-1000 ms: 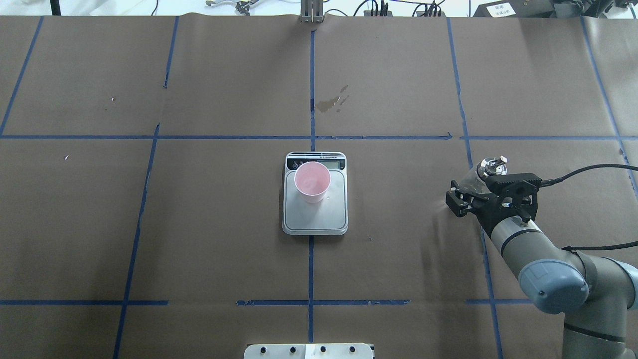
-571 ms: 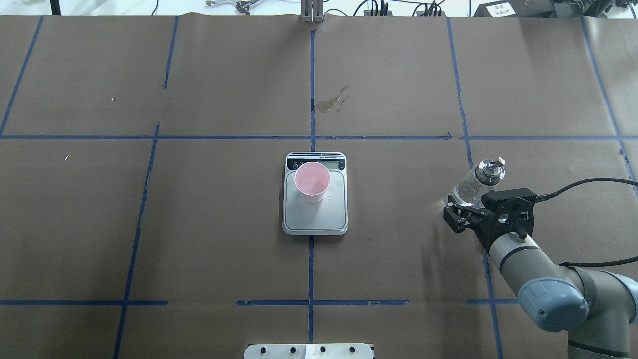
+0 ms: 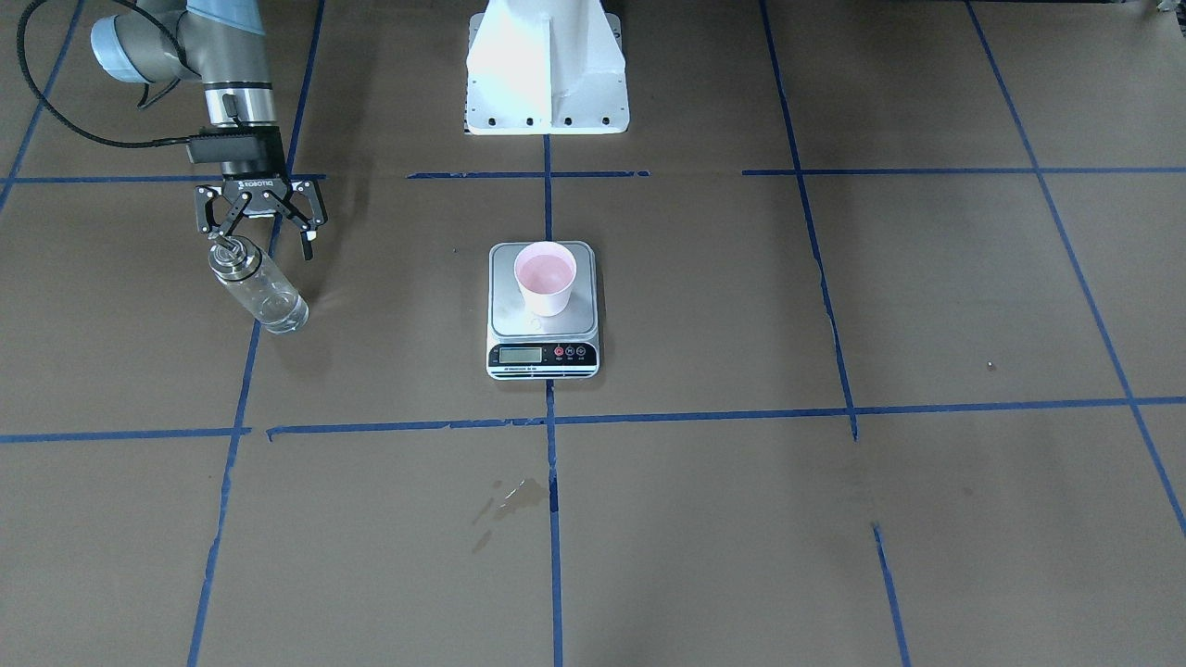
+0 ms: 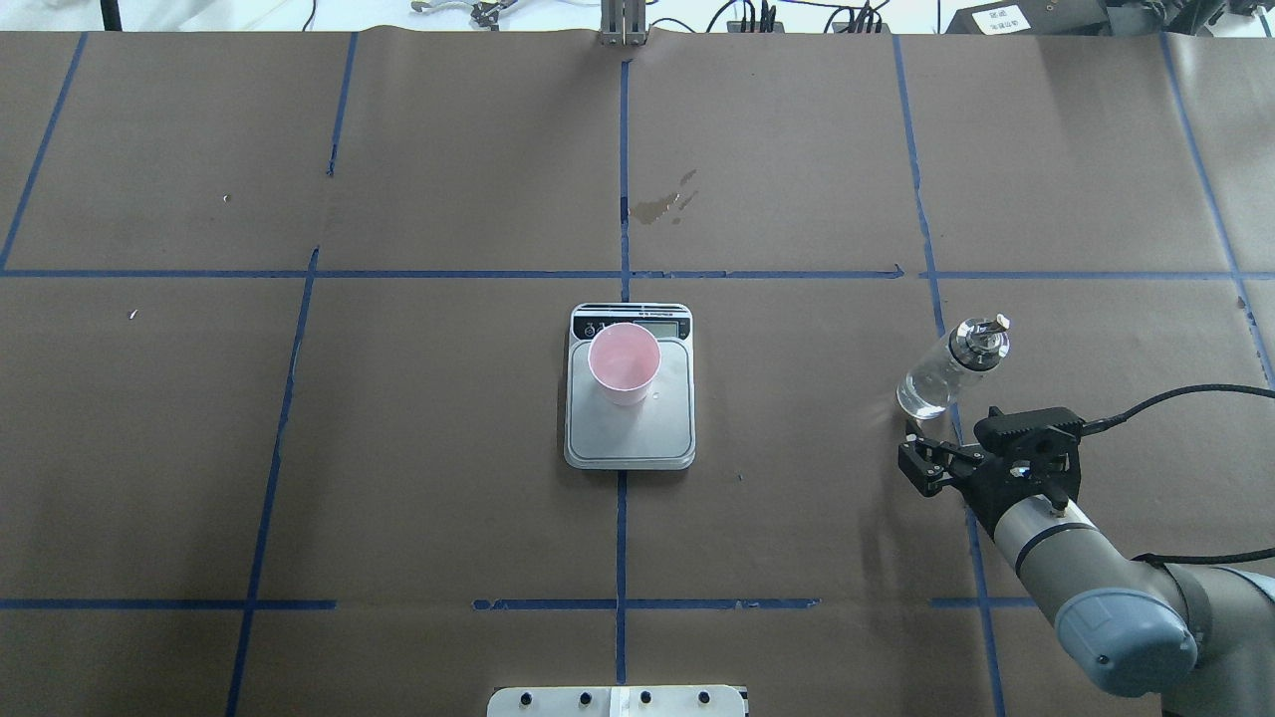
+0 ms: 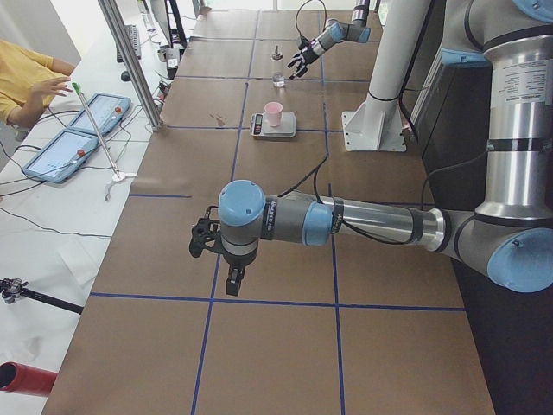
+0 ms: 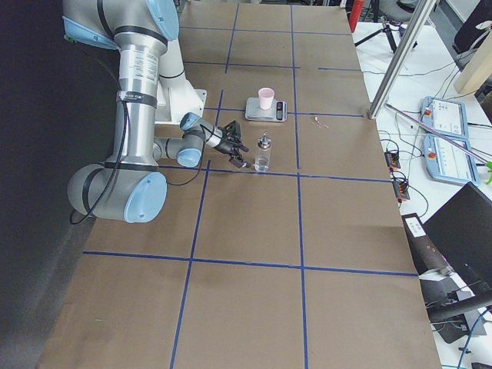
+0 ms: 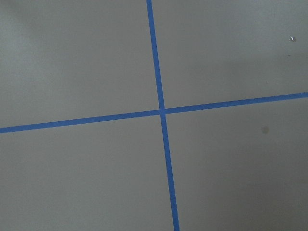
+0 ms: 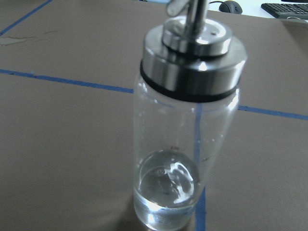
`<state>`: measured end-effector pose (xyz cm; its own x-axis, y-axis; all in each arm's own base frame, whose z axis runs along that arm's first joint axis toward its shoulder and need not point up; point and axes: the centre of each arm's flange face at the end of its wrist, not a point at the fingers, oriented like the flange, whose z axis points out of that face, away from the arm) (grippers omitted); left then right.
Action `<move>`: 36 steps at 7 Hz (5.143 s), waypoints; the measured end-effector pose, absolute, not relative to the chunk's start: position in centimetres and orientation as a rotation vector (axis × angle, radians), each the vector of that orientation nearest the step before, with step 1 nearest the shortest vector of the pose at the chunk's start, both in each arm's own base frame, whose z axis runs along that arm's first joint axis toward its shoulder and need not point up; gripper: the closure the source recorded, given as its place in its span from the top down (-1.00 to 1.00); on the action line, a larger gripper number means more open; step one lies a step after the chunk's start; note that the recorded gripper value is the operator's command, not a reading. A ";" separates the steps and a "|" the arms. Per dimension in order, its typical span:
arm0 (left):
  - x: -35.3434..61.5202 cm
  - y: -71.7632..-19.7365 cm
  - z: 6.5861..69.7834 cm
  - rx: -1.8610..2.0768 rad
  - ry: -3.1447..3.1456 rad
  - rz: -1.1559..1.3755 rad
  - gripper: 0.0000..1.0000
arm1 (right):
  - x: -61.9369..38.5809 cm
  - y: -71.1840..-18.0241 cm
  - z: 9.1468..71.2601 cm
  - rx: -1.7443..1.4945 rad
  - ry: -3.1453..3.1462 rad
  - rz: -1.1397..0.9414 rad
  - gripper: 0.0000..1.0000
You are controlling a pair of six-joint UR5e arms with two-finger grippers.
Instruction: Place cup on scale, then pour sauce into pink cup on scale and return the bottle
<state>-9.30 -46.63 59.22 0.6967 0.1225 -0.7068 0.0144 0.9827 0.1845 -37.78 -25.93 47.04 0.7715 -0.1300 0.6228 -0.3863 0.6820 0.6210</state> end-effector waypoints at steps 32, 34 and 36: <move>-9.1 -44.9 62.6 0.106 0.779 0.032 1.00 | 4.4 -42.4 64.4 -0.013 -0.740 -0.122 1.00; -9.1 -44.7 63.2 0.093 0.780 0.028 1.00 | 4.4 -42.4 64.5 -0.014 -0.740 -0.124 1.00; -9.1 -44.7 63.3 0.090 0.780 0.027 1.00 | 4.4 -42.3 64.6 -0.015 -0.740 -0.124 1.00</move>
<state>-9.08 -44.70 63.29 0.7105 0.0573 -0.7014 0.0093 0.9958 0.0908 4.38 -42.35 64.56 0.7315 -0.1071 0.6734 0.1178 0.9926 0.0299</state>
